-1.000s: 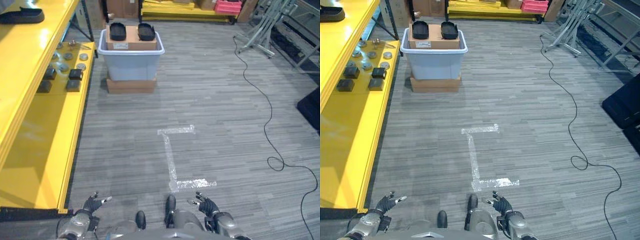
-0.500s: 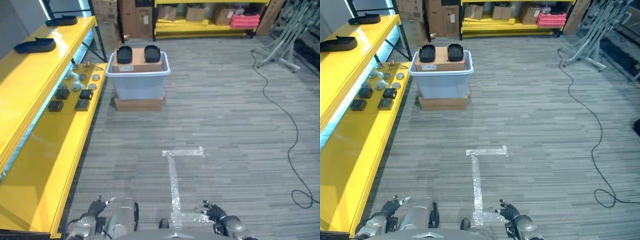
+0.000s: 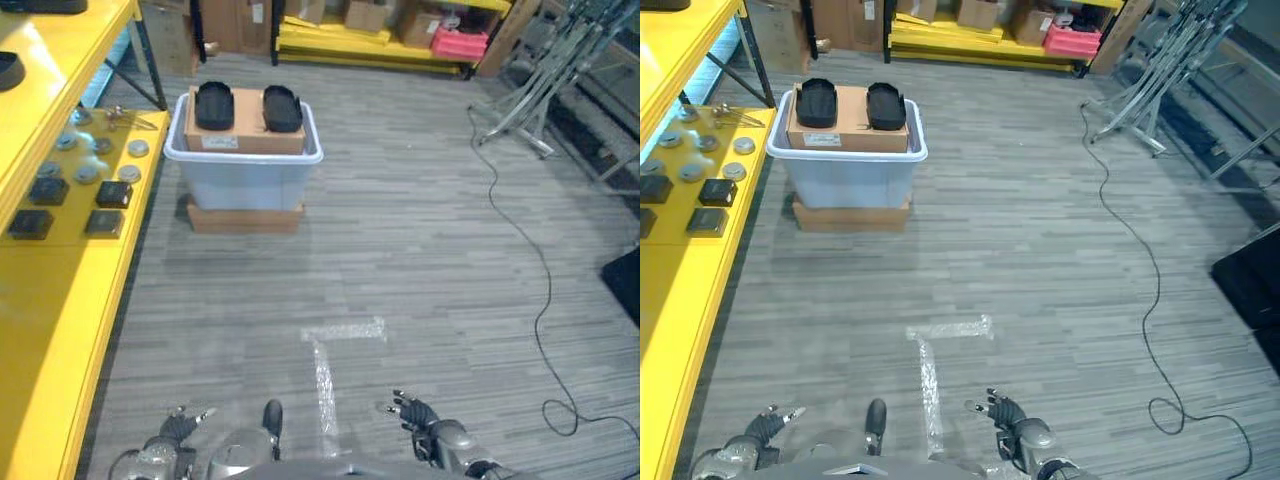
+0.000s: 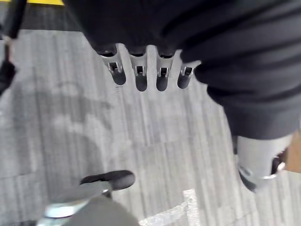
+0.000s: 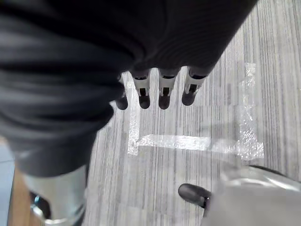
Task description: Move parts from the plastic box to the shelf.
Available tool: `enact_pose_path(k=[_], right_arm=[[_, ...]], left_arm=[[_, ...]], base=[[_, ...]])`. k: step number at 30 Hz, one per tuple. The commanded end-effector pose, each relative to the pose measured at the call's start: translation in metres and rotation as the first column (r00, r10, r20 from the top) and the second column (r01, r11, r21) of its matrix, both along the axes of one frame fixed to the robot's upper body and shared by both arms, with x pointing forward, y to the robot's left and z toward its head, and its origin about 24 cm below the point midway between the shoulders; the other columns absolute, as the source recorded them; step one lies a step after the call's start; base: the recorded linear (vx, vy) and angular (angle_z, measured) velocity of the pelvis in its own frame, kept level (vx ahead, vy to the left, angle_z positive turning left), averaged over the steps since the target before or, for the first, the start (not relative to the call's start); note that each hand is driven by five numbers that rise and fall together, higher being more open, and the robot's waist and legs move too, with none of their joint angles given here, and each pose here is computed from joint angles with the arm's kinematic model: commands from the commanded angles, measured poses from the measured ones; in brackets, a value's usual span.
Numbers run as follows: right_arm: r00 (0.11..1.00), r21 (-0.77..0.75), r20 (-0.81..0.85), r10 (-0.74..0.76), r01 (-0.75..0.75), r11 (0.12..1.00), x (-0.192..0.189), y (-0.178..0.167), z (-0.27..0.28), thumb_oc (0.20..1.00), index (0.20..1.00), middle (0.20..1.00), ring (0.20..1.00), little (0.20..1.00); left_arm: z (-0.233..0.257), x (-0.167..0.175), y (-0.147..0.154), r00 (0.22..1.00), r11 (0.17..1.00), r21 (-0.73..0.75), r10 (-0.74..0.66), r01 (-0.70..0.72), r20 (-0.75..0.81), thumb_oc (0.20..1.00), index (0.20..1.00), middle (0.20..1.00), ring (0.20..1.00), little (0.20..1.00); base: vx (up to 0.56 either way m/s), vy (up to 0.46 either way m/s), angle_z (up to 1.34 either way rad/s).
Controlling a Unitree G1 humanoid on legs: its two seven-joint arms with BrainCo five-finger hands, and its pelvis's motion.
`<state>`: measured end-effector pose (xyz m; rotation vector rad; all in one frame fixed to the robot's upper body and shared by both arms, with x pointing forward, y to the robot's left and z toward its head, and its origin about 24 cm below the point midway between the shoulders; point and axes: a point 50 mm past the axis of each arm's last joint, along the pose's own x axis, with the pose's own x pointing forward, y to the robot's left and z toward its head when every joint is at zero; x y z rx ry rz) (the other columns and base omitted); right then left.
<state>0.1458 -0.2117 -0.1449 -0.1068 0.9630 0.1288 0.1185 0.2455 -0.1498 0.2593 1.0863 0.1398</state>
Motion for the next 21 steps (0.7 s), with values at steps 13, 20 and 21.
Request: enact_pose_path(k=[13,20,21], right_arm=[[0.983,-0.021,-0.181,0.041,-0.046,0.999,-0.026,-0.028,-0.005,1.0,1.0,1.0,1.0,1.0],[0.987,-0.061,-0.163,-0.008,-0.002,0.998,-0.018,-0.045,0.002,1.0,1.0,1.0,1.0,1.0],[0.99,-0.052,-0.137,-0.042,0.035,0.998,-0.014,-0.047,0.004,1.0,1.0,1.0,1.0,1.0]], left_arm=[[0.01,0.028,-0.004,0.992,0.998,0.004,0.054,-0.055,0.115,1.0,1.0,1.0,1.0,1.0],[0.006,0.02,-0.011,0.996,1.0,-0.021,0.025,-0.024,0.081,1.0,1.0,1.0,1.0,1.0],[0.002,0.013,-0.011,0.999,1.0,-0.018,0.003,-0.002,0.041,1.0,1.0,1.0,1.0,1.0]], base=[[0.33,-0.179,0.43],[0.19,-0.163,-0.05],[0.31,-0.001,0.05]])
